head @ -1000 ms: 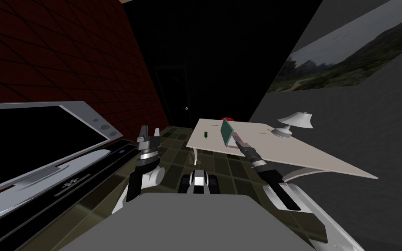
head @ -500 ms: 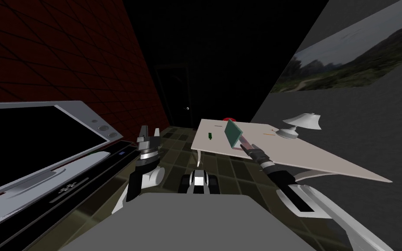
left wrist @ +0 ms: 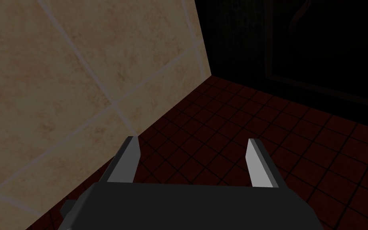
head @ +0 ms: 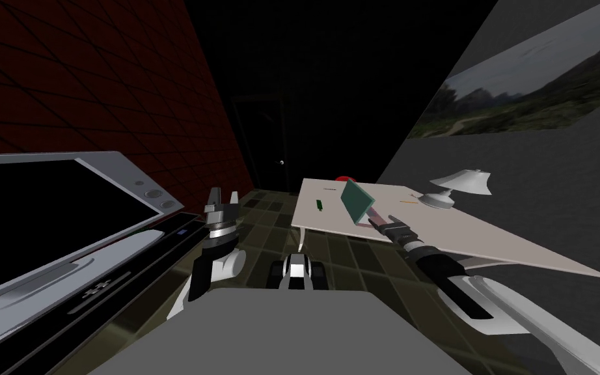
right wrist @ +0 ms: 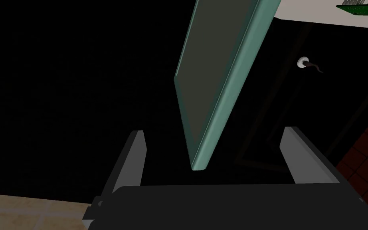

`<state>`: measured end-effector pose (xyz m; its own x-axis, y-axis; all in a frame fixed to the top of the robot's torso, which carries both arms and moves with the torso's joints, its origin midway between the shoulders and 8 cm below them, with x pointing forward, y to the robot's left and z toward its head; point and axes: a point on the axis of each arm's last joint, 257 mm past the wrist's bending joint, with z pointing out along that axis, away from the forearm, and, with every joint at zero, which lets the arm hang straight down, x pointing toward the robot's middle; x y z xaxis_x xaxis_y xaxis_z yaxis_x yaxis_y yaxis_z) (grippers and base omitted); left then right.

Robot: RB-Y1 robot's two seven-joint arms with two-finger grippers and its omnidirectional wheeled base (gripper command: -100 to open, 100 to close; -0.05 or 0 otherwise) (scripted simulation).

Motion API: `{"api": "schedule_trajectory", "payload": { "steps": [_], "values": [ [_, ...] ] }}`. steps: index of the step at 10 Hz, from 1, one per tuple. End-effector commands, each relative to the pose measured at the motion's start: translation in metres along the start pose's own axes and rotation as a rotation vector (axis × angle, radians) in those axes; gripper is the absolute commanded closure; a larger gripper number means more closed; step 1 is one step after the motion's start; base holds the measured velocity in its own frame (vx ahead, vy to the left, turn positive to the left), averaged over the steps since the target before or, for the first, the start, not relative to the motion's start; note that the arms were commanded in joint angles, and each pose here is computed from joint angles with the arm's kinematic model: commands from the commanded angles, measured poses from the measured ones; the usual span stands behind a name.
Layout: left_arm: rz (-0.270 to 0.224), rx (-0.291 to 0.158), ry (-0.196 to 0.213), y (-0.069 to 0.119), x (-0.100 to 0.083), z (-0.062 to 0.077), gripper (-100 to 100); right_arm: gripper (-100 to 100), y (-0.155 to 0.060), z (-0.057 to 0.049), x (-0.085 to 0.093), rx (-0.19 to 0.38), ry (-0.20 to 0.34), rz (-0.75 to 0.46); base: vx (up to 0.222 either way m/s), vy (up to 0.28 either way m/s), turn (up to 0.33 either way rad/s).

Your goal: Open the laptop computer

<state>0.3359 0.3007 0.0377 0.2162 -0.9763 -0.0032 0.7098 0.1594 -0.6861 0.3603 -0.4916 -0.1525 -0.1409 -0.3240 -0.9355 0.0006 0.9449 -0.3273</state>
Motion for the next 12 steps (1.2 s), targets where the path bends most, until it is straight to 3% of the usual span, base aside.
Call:
{"api": "schedule_trajectory", "payload": {
  "steps": [1, 3, 4, 8, 12],
  "values": [
    [0.0, 0.0, 0.0, 0.0, 0.0, 0.0, 0, -100, -0.035, 0.0, 0.004, 0.032, 0.054, -0.189, 0.063, 0.155, -0.022],
    [0.0, 0.0, 0.0, 0.0, 0.0, 0.0, 0, -100, -0.061, 0.0, 0.001, 0.052, 0.087, -0.328, 0.066, 0.161, -0.016],
    [0.0, 0.0, 0.0, 0.0, 0.0, 0.0, 0, -100, -0.06, 0.001, 0.0, 0.05, 0.087, -0.331, 0.035, 0.103, -0.007],
    [0.0, 0.0, 0.0, 0.0, 0.0, 0.0, 0, -100, -0.1, 0.004, -0.013, 0.076, 0.128, -0.562, 0.038, 0.104, -0.011],
    [0.0, 0.0, 0.0, 0.0, 0.0, 0.0, 0, -100, -0.122, 0.009, -0.028, 0.089, 0.146, -0.714, 0.032, 0.084, -0.008]
  ]
}}
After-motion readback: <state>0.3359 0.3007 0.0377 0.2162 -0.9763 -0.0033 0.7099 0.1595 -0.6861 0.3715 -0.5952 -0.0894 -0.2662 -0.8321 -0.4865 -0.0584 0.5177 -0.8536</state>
